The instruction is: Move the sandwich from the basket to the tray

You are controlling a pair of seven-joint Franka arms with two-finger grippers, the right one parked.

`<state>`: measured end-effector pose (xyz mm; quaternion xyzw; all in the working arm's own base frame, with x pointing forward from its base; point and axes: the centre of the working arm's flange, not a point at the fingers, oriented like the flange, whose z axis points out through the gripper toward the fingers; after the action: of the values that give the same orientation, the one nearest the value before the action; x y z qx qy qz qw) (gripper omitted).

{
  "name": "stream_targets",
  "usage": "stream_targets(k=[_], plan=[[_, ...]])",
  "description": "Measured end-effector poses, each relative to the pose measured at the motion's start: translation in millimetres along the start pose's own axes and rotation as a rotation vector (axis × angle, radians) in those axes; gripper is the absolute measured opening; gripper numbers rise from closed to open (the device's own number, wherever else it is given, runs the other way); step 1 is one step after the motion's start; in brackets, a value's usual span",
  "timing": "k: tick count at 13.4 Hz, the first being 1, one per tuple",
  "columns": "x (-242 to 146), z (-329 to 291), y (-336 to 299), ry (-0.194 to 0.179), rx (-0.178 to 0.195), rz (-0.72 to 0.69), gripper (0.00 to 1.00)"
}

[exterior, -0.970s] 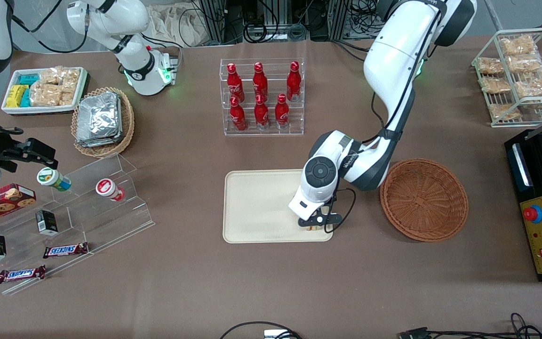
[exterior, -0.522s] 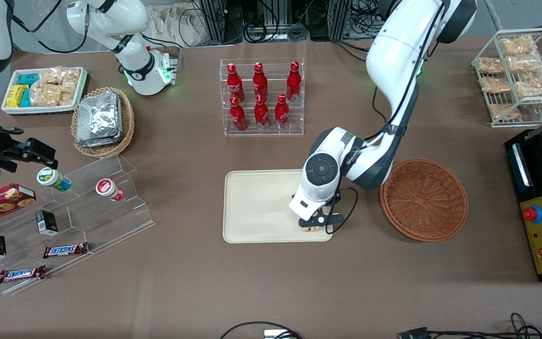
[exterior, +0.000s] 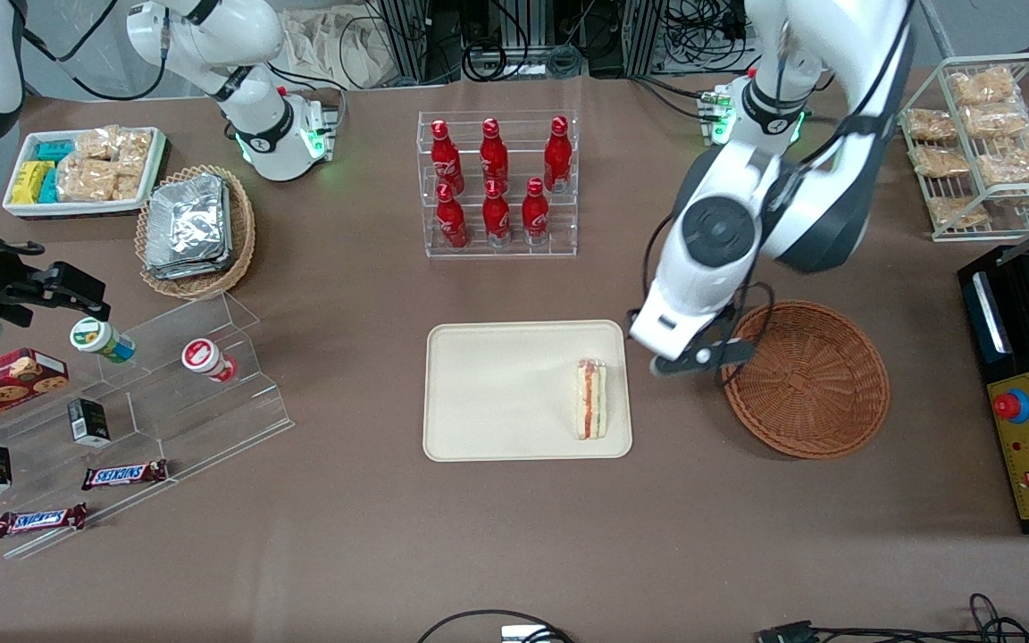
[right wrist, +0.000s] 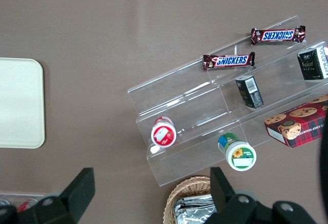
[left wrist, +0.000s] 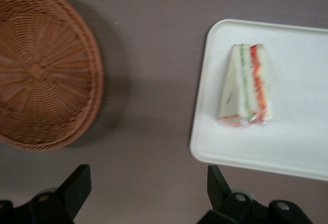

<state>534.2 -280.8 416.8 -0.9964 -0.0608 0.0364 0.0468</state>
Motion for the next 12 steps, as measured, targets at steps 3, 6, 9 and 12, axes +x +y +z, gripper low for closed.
stream_targets(k=[3,6,9,12], plan=[[-28,-32,-89,0.010,-0.010,0.050,1.00],[-25,-68,-179,-0.007,-0.015,0.098,1.00],[-8,-96,-243,-0.009,-0.028,0.147,1.00],[12,-118,-260,0.032,-0.038,0.155,1.00]])
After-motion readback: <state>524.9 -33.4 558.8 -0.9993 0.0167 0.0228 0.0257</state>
